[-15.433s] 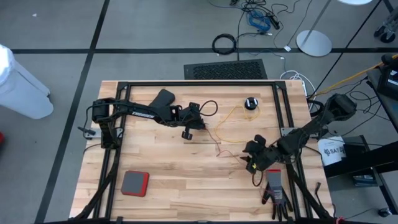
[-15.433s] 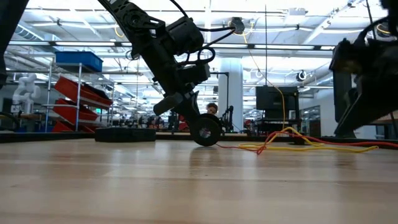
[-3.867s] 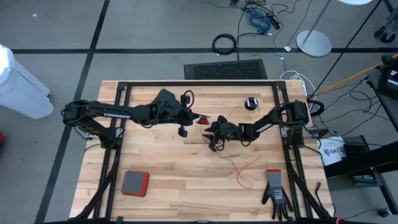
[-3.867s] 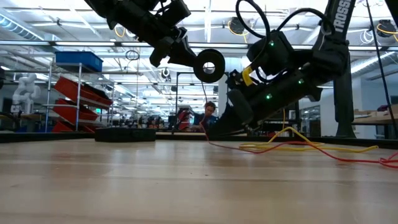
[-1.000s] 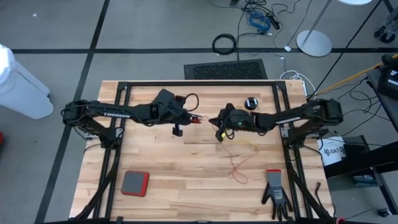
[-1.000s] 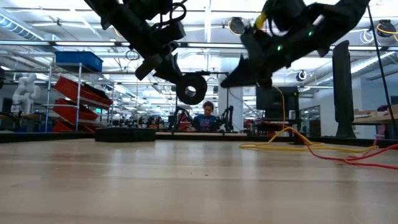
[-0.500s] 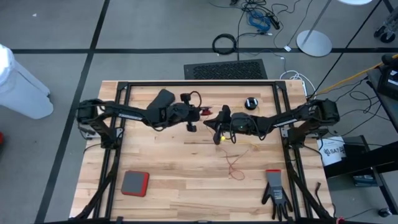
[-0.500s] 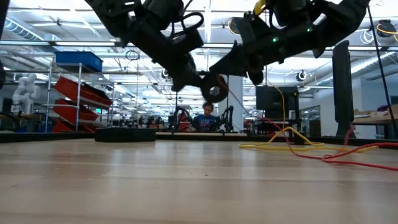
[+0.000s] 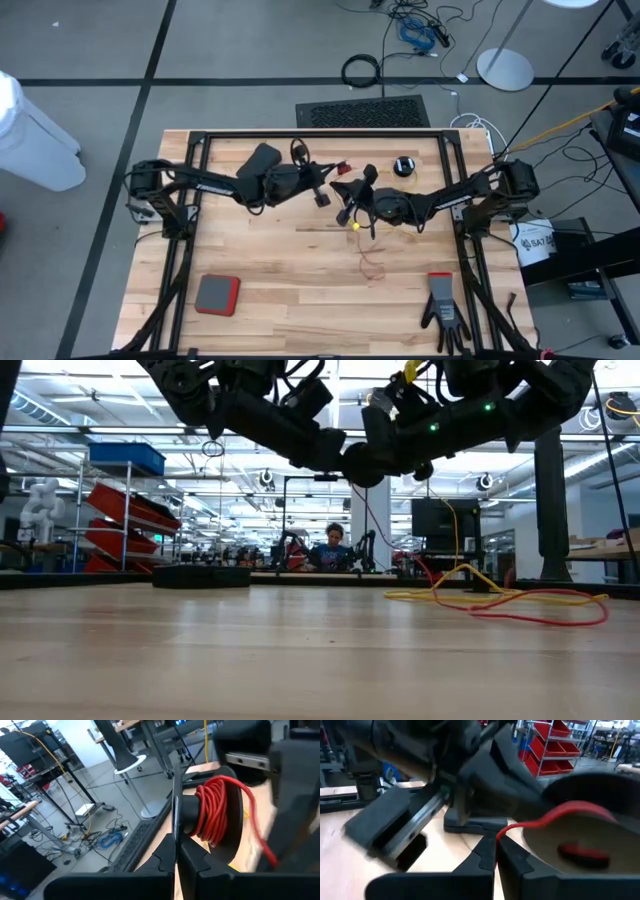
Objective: Coil cords
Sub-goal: Coil the red wire on the spool
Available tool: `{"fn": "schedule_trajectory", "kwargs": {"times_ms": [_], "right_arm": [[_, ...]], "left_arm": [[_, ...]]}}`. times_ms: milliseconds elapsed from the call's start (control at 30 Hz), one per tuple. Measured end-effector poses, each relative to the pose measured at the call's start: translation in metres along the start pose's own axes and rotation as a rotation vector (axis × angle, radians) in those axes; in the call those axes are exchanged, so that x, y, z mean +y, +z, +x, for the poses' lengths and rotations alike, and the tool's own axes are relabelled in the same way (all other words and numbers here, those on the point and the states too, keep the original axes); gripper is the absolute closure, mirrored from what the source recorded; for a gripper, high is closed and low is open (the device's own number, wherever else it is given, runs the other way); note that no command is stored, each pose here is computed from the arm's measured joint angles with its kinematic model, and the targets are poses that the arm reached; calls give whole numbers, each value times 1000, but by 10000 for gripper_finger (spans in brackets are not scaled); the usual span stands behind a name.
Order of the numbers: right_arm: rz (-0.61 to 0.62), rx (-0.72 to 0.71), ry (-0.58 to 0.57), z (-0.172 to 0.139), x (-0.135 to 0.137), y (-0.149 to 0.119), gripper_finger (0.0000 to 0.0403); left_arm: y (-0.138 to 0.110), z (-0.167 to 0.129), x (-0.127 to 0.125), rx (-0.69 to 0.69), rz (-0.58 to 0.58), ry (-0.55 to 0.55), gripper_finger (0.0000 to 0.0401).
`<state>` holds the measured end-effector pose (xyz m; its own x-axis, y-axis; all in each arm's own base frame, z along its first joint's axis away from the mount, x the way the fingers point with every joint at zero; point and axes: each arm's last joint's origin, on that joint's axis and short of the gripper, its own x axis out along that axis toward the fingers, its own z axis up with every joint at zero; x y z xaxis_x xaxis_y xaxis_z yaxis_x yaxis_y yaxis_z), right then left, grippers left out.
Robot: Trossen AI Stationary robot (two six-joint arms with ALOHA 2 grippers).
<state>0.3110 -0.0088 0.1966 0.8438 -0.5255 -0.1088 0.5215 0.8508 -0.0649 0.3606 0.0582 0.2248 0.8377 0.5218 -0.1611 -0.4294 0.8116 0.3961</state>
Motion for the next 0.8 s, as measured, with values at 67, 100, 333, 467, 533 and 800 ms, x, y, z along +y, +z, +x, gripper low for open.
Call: {"fn": "schedule_trajectory", "kwargs": {"times_ms": [67, 100, 333, 467, 533, 800], "right_arm": [[-1, -12, 4, 0, 0, 1, 403], [-1, -13, 3, 0, 0, 1, 403], [-9, -1, -5, 0, 0, 0, 403], [-30, 52, -41, 0, -1, -6, 403], [-37, 63, -52, -1, 0, -7, 403], [-95, 52, -78, -5, 5, -6, 403]], "left_arm": [[-2, 2, -4, -12, -19, -2, 397], [-2, 3, -6, -23, -29, 0, 397], [-7, 14, -23, -45, -59, -8, 397], [-8, 15, -27, -47, -60, -2, 397], [-6, 14, -26, -55, -80, -2, 397], [-3, 14, -24, -72, -92, 4, 397]]}}
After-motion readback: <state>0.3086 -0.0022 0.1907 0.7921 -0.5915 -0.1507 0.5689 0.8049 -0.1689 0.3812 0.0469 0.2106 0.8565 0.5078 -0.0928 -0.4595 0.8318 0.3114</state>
